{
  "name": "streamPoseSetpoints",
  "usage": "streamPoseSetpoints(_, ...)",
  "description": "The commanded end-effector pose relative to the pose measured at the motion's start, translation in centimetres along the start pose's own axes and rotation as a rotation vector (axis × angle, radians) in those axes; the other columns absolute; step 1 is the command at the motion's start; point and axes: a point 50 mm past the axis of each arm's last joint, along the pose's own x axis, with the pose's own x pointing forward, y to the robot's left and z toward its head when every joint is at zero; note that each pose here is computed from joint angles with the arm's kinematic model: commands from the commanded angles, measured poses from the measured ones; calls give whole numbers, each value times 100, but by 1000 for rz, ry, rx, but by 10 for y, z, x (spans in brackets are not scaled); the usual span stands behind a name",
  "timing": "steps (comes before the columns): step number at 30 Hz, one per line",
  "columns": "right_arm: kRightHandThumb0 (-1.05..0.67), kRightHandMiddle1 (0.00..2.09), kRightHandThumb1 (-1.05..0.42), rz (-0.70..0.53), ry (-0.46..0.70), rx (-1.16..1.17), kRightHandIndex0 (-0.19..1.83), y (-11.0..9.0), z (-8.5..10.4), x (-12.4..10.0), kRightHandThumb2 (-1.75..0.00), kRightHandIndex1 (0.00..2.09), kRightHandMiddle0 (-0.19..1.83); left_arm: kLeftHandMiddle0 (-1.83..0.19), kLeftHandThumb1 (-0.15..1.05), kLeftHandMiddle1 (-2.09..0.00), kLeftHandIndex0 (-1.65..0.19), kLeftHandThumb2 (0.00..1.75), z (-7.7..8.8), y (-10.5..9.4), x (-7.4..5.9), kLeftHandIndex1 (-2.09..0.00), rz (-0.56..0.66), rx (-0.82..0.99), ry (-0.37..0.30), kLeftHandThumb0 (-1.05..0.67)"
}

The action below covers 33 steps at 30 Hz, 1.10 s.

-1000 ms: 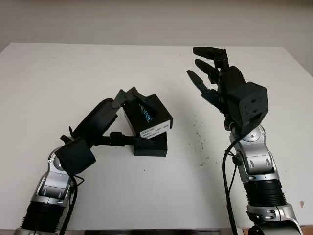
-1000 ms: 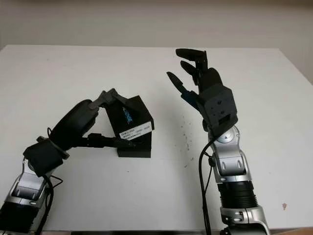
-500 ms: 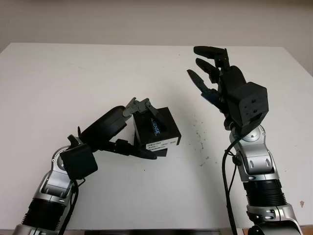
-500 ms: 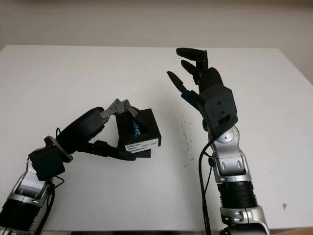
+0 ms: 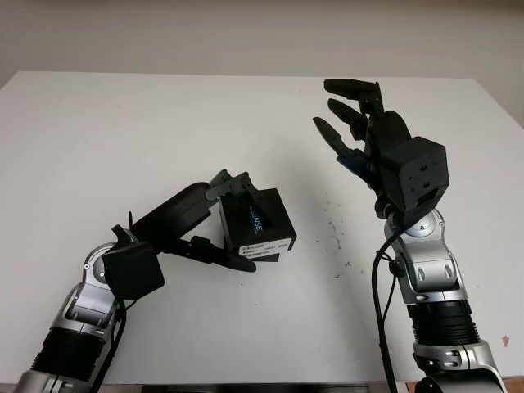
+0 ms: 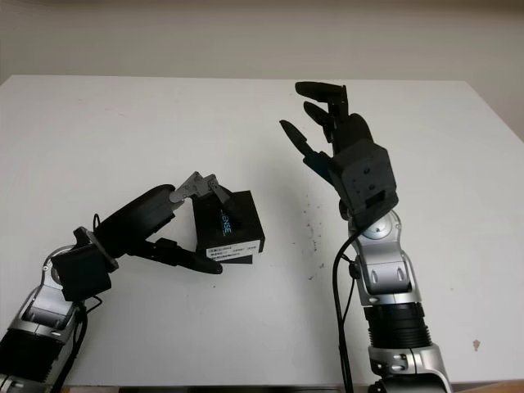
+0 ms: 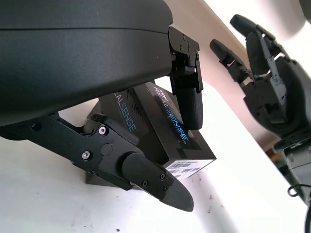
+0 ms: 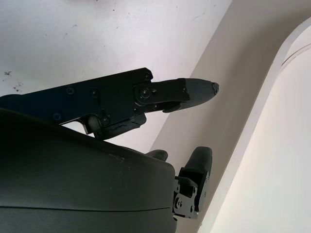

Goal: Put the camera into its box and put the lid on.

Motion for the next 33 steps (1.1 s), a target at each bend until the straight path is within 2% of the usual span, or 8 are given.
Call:
streamPoseSetpoints(1, -50, 107, -105, -3, -23, -8, 10, -3, 3, -1, -25, 45, -16, -21, 103, -174, -18, 5, 7, 5, 4, -158, 0, 43, -27, -19)
streamPoseSetpoints(4, -50, 108, -105, -7, -20, 1, 11, -2, 4, -1, -24, 47, -16, -20, 103, -169, -17, 5, 7, 6, 4, -157, -6, 61, -31, -18)
streamPoseSetpoints(12, -51, 111, -105, 7, -28, 3, 8, -2, 5, -2, -24, 48, -18, -18, 103, -172, -15, 6, 8, 6, 7, -158, -39, 113, -29, -18)
streamPoseSetpoints(18, -51, 111, -105, 2, -34, 3, 8, -1, 5, -2, -24, 49, -18, -18, 104, -167, -17, 6, 9, 6, 11, -159, -56, 159, -61, -18)
streamPoseSetpoints(30, -52, 113, -105, -5, -34, 11, 7, -2, 6, -3, -24, 51, -18, -16, 103, -155, -19, 5, 8, 7, 12, -154, -83, 224, -50, -17)
streamPoseSetpoints(33, -52, 113, -105, -2, -35, 11, 6, -2, 6, -3, -24, 51, -19, -11, 102, -158, -20, 5, 9, 7, 12, -154, -84, 248, -59, -16)
